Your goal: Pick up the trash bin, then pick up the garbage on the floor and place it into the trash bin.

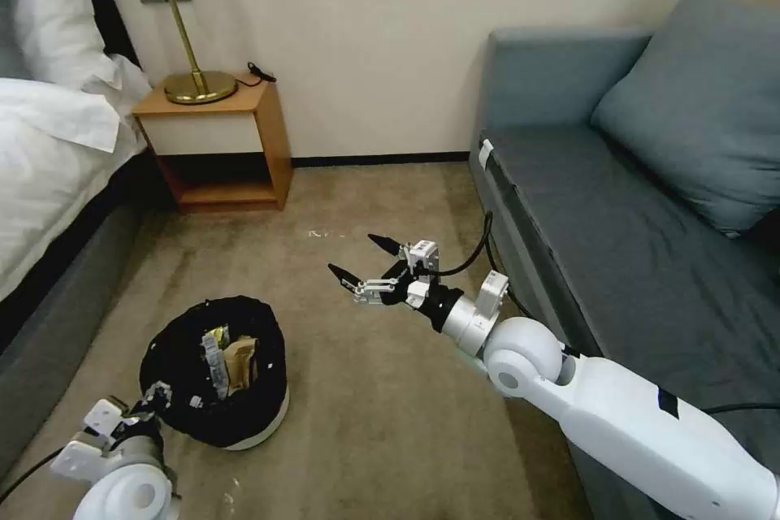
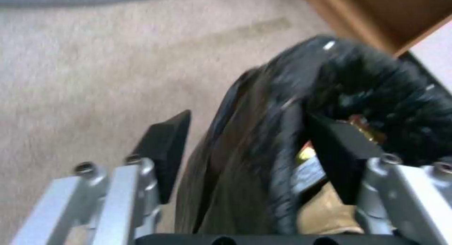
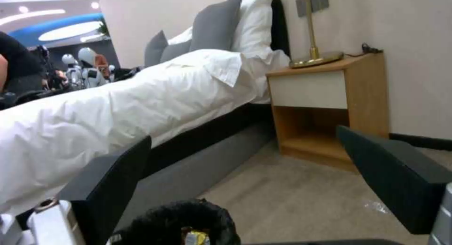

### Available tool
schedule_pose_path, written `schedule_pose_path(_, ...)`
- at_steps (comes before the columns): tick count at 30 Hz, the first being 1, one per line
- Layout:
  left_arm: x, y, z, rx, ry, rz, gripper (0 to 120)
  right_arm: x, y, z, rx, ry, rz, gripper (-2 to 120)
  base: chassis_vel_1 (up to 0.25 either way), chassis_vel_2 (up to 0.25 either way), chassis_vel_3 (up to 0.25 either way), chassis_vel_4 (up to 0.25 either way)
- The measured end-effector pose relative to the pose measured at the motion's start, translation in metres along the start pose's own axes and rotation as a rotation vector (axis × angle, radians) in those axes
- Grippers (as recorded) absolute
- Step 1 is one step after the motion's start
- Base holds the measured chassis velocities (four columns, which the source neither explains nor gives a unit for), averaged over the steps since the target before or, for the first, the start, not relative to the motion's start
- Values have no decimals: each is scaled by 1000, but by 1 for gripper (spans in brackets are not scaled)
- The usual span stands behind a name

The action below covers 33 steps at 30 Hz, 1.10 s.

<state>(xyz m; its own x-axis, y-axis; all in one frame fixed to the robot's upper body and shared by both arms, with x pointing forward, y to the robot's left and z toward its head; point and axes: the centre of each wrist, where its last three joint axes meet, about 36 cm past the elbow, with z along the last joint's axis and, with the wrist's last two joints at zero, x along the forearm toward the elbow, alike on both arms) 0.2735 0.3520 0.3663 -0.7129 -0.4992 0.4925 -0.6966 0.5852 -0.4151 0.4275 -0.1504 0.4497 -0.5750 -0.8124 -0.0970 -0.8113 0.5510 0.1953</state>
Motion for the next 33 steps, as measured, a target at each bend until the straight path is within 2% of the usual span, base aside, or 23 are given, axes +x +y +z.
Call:
schedule_pose_path(2, 5, -1, -2, -17, -21, 16, 73, 1, 0, 0, 3, 1, 0, 100, 0, 0, 0, 0)
schedule_pose_path(3, 12, -3, -6, -42, -44, 34, 81, 2, 0, -2, 7, -1, -2, 100, 0, 0, 0, 0)
schedule_pose_path(4, 12, -3, -6, -42, -44, 34, 81, 2, 0, -2, 7, -1, -2, 100, 0, 0, 0, 0)
schedule_pose_path(8, 32, -6, -13, -164, -167, 115, 98, 5, 0, -4, 16, -5, -1, 100, 0, 0, 0, 0)
schedule_pose_path(9, 32, -6, -13, -164, -167, 115, 98, 5, 0, -4, 16, -5, -1, 100, 0, 0, 0, 0)
schedule_pose_path(12, 48, -10, -17, -249, -280, 221, 100, 8, 2, -4, 13, -10, 1, 100, 0, 0, 0, 0)
schedule_pose_path(14, 54, -9, -18, -332, -395, 311, 100, 11, 5, -5, 18, -20, 11, 100, 0, 0, 0, 0)
schedule_pose_path(15, 54, -9, -18, -332, -395, 311, 100, 11, 5, -5, 18, -20, 11, 100, 0, 0, 0, 0)
schedule_pose_path(17, 57, -7, -21, -440, -499, 402, 100, 15, 11, -5, 28, -42, 49, 100, 0, 0, 0, 0)
schedule_pose_path(18, 57, -6, -21, -466, -528, 427, 100, 17, 12, -6, 32, -49, 67, 100, 0, 0, 0, 0)
schedule_pose_path(19, 57, -5, -23, -510, -576, 471, 100, 21, 17, -5, 48, -65, 122, 100, 0, 0, 0, 0)
schedule_pose_path(20, 57, -5, -23, -510, -576, 471, 100, 21, 17, -5, 48, -65, 122, 100, 0, 0, 0, 0)
schedule_pose_path(22, 61, -9, -28, -565, -639, 541, 100, 32, 23, -2, 119, -101, 263, 100, 0, 0, 0, 0)
schedule_pose_path(24, 63, -10, -29, -575, -646, 552, 100, 36, 24, -1, 147, -117, 314, 100, 0, 0, 0, 0)
schedule_pose_path(29, 68, -18, -31, -579, -648, 593, 100, 80, 34, 12, 315, -192, 618, 100, 0, 0, 0, 0)
schedule_pose_path(33, 66, -15, -25, -590, -628, 594, 100, 108, 48, 33, 367, -158, 727, 100, 0, 0, 0, 0)
